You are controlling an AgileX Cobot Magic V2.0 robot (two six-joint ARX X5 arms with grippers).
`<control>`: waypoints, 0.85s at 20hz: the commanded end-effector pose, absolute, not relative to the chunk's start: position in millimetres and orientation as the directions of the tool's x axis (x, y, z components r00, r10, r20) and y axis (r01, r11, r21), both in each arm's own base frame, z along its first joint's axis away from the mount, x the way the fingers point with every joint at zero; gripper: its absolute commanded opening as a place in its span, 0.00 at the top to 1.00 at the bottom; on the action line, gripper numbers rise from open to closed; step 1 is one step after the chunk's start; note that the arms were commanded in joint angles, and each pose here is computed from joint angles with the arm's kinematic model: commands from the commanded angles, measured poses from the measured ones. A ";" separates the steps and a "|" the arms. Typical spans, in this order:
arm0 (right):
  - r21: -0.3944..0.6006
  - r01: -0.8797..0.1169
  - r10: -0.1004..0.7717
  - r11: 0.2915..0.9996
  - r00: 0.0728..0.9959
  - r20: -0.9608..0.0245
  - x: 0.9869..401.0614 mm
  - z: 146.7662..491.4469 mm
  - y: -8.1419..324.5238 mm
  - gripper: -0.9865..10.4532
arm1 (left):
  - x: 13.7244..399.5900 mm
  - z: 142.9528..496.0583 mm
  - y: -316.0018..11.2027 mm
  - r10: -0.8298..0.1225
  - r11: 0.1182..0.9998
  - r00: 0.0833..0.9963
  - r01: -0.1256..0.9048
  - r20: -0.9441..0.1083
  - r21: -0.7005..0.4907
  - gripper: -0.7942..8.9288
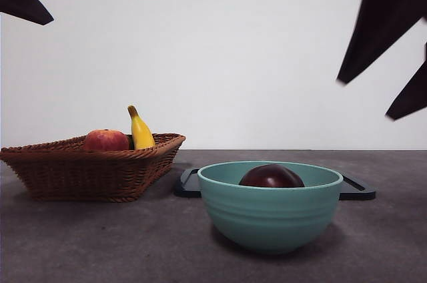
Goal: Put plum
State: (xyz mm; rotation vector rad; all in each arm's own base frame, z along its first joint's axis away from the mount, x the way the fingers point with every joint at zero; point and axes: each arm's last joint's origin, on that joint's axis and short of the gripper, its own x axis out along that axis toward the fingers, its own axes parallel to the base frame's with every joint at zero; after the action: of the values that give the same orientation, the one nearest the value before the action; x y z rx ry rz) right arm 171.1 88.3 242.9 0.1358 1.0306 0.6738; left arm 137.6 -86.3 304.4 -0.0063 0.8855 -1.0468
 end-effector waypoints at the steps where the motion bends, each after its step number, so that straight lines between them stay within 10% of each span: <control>1: 0.393 -0.450 0.559 0.802 0.336 -0.758 179.0 235.7 100.3 0.63 | 138.6 307.1 -87.4 -0.757 0.519 0.200 0.762 -0.622 -0.388 0.53; 17: 0.277 -0.467 0.453 0.840 0.323 -0.831 214.3 180.4 144.4 0.81 | 138.6 307.1 -87.4 -0.757 0.519 0.200 0.762 -0.622 -0.386 0.53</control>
State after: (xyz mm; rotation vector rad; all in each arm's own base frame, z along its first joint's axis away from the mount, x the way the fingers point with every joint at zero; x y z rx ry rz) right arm 213.3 141.3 182.0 -0.0142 1.0814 0.6019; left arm 137.6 -86.3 304.5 -0.0037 0.8835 -1.0482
